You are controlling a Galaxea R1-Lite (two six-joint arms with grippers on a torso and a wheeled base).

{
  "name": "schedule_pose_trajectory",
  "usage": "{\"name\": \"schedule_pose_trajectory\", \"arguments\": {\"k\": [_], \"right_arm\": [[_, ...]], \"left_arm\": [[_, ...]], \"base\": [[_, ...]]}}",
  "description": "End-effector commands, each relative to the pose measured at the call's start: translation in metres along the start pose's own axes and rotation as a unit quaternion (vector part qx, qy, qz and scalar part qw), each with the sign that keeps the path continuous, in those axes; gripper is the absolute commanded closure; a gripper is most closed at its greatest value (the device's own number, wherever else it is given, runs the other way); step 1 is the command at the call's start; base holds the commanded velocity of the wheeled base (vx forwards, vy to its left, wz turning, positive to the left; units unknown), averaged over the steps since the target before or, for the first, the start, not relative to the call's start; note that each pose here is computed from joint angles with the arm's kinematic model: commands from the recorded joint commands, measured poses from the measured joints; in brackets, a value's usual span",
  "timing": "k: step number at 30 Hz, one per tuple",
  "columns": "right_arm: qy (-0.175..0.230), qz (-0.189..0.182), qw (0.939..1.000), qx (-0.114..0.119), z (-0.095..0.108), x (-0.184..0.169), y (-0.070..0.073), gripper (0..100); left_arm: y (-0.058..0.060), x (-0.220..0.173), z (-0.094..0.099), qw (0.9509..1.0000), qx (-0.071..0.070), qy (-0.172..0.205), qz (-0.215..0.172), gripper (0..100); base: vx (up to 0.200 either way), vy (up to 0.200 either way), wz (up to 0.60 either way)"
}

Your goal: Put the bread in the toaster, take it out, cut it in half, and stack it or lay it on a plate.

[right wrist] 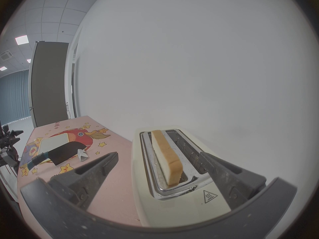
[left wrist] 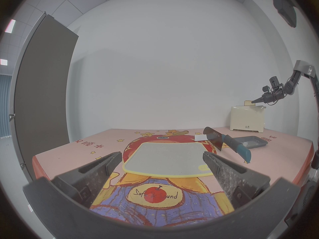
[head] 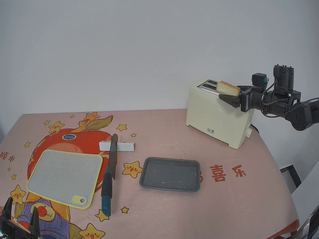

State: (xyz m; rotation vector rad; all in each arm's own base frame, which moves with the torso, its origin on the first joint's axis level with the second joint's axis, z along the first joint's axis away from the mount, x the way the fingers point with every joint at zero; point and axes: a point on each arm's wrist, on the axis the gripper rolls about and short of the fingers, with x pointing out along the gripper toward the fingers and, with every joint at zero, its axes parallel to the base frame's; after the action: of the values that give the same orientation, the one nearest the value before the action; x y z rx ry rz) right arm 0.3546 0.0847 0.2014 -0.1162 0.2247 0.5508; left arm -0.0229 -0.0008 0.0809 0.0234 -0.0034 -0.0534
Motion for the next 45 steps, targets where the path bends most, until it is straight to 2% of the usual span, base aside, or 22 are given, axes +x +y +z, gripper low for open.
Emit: {"name": "schedule_pose_trajectory", "arguments": {"k": [1, 2, 3, 28, 37, 45], "right_arm": [[0.003, -0.002, 1.0, -0.001, -0.001, 0.001, 0.003, 0], [0.003, -0.003, 1.0, -0.001, -0.001, 0.001, 0.003, 0], [0.003, -0.003, 1.0, -0.001, -0.001, 0.001, 0.003, 100], [0.003, -0.005, 1.0, -0.001, -0.001, 0.001, 0.003, 100], [-0.03, -0.01, 0.9995, -0.011, 0.019, -0.003, 0.001, 100], [-0.087, -0.015, 0.9958, -0.024, 0.055, -0.02, 0.002, 100]], "left_arm": [[0.0, 0.001, -0.005, 1.0, 0.0, 0.004, 0.001, 0], [0.0, 0.001, -0.005, 1.0, 0.0, 0.004, 0.001, 0], [0.0, 0.001, -0.005, 1.0, 0.0, 0.004, 0.0, 0], [0.0, 0.001, -0.005, 1.0, 0.0, 0.004, 0.0, 0], [0.0, 0.001, -0.005, 1.0, 0.0, 0.004, 0.001, 0], [0.0, 0.001, -0.005, 1.0, 0.0, 0.004, 0.001, 0]], "base": [[0.0, 0.0, 0.0], [0.0, 0.0, 0.0], [0.0, 0.0, 0.0], [0.0, 0.0, 0.0], [0.0, 0.0, 0.0], [0.0, 0.0, 0.0]]}}
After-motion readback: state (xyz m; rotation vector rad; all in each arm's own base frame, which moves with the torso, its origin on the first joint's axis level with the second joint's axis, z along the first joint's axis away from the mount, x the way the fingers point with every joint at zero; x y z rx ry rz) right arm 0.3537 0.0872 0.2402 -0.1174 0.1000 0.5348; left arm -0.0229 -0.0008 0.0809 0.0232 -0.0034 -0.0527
